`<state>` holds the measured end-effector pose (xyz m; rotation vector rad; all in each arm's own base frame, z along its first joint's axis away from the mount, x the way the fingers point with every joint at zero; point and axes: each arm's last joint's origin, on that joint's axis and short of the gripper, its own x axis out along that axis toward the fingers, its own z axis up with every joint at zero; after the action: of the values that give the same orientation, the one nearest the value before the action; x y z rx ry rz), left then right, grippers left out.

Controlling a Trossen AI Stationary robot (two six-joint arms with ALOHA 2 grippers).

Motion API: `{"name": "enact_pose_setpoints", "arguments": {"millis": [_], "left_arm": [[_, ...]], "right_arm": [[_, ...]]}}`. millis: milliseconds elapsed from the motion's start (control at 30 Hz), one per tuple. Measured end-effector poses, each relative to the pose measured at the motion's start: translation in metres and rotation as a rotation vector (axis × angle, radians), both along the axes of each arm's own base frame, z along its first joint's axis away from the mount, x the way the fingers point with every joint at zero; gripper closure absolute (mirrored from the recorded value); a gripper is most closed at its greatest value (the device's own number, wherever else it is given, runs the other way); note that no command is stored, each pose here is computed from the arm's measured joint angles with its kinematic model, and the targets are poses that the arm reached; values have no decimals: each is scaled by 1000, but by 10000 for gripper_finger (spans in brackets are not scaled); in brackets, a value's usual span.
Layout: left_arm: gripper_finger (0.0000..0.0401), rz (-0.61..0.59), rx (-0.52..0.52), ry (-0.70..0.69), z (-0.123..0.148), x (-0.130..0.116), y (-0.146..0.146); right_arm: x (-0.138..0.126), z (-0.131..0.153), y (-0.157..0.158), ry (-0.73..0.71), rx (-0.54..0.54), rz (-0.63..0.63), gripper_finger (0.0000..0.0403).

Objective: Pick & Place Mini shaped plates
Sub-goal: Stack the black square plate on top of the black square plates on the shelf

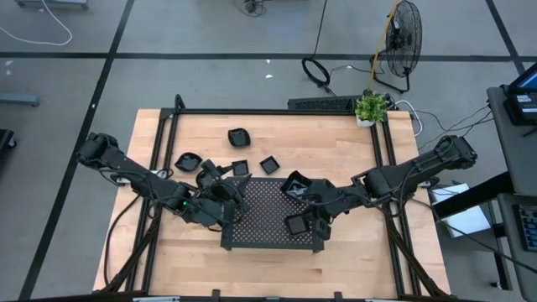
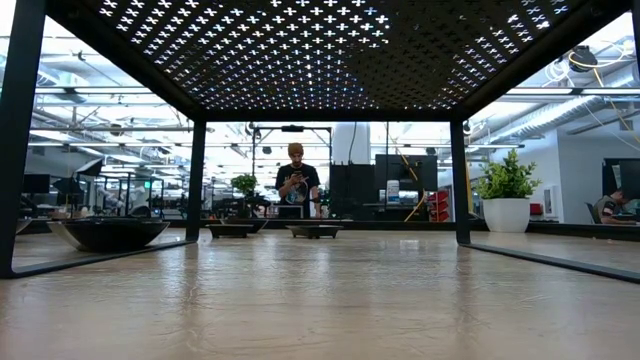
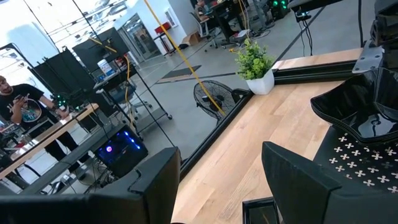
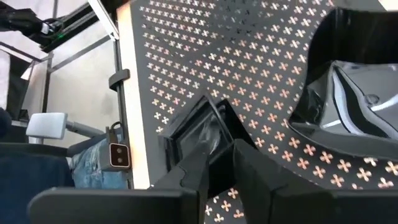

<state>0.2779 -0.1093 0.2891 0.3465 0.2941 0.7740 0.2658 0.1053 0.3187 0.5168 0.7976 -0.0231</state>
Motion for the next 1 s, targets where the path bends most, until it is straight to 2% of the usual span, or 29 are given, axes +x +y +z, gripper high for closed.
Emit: {"name": "enact_pose_setpoints", "arguments": {"millis": [233,633,700,800,867,1000], "left_arm": [[173,2,-7,-7,0,0,0],[173,4,-18,-12,-1,0,0],[173,-18,-78,-28,-4,-1,2],[174,-103,-295,2,-7,-2,23],[174,-46,-395,40,-13,-2,46],[174,161,-444,128,-24,-9,90]], "right_arm": [[0,5,0,-47,-17,31,317],[-15,26,-8,-154,-65,61,316],[-17,28,-8,-165,-70,72,316],[-18,29,-8,-171,-88,90,316],[-18,28,-8,-173,-98,98,316],[-17,27,-8,-176,-107,104,316]]}}
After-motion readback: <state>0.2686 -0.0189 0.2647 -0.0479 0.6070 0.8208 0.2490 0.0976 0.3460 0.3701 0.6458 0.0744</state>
